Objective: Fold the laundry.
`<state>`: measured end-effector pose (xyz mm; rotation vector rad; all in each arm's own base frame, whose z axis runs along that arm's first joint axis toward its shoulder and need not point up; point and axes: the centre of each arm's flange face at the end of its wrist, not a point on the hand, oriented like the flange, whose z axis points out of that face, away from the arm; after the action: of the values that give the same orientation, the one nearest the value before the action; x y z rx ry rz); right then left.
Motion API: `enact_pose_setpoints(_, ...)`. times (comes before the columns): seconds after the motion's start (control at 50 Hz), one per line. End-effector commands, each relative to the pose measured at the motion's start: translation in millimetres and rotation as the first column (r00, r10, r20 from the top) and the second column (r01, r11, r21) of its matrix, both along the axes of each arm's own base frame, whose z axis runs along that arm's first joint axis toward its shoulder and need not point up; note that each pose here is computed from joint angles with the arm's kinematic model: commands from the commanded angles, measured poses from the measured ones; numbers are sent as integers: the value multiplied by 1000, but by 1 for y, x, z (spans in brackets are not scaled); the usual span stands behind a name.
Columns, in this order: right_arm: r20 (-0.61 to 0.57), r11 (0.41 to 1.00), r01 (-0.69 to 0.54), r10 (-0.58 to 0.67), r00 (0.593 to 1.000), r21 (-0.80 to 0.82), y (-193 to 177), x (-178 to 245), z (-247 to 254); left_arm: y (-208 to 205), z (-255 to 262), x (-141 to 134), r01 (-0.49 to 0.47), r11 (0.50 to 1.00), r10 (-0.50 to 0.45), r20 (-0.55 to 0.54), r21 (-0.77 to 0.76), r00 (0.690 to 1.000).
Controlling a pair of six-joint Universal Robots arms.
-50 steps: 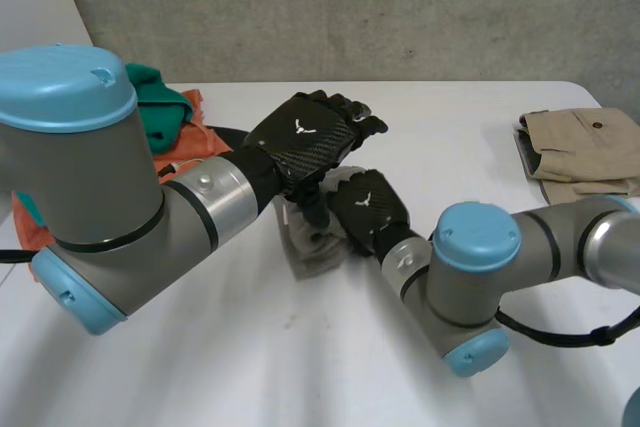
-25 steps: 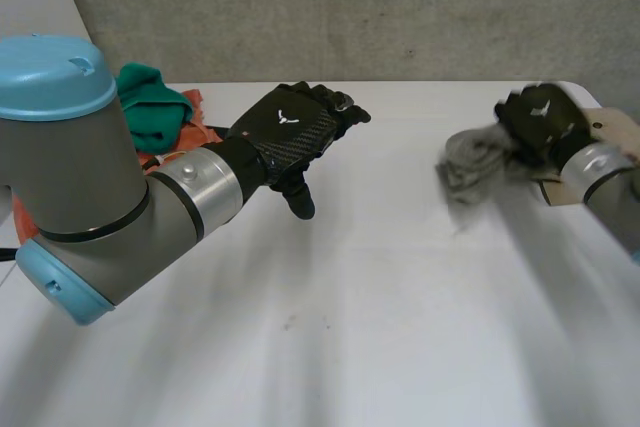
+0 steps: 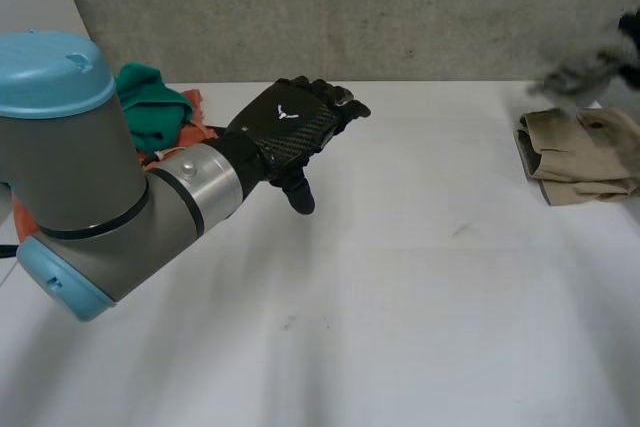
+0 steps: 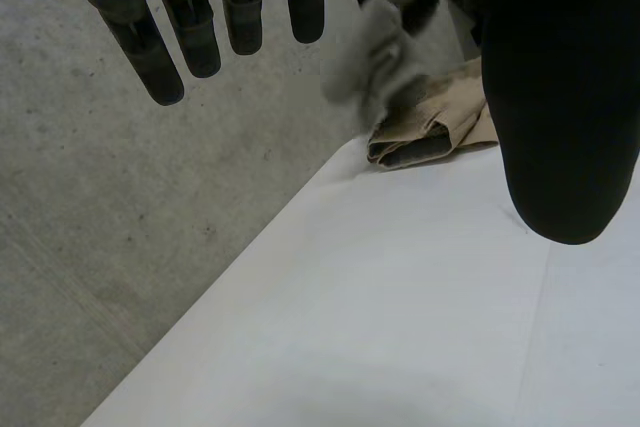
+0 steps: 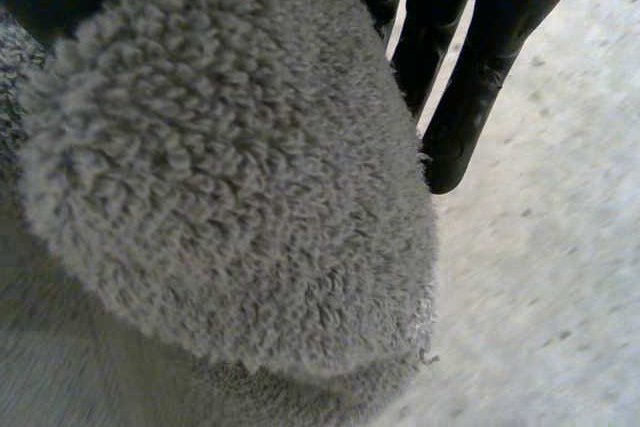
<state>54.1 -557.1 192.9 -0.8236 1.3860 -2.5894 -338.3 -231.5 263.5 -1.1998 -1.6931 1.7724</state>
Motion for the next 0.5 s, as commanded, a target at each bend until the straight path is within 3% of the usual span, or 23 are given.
enact_pose_setpoints(0.02,3,994,-60,60,998,91,-3,-24,-83,1,-2,0,-2,1000,2,4,3,1000)
enact_pose_setpoints(0.32,-71,990,-5,15,997,142,22,-72,-92,12,-3,-1,-4,1000,4,10,11,1000)
enact_pose_setpoints(0.5,-69,972,109,-96,993,210,58,-95,-46,19,-2,-2,13,1000,-13,11,10,1000)
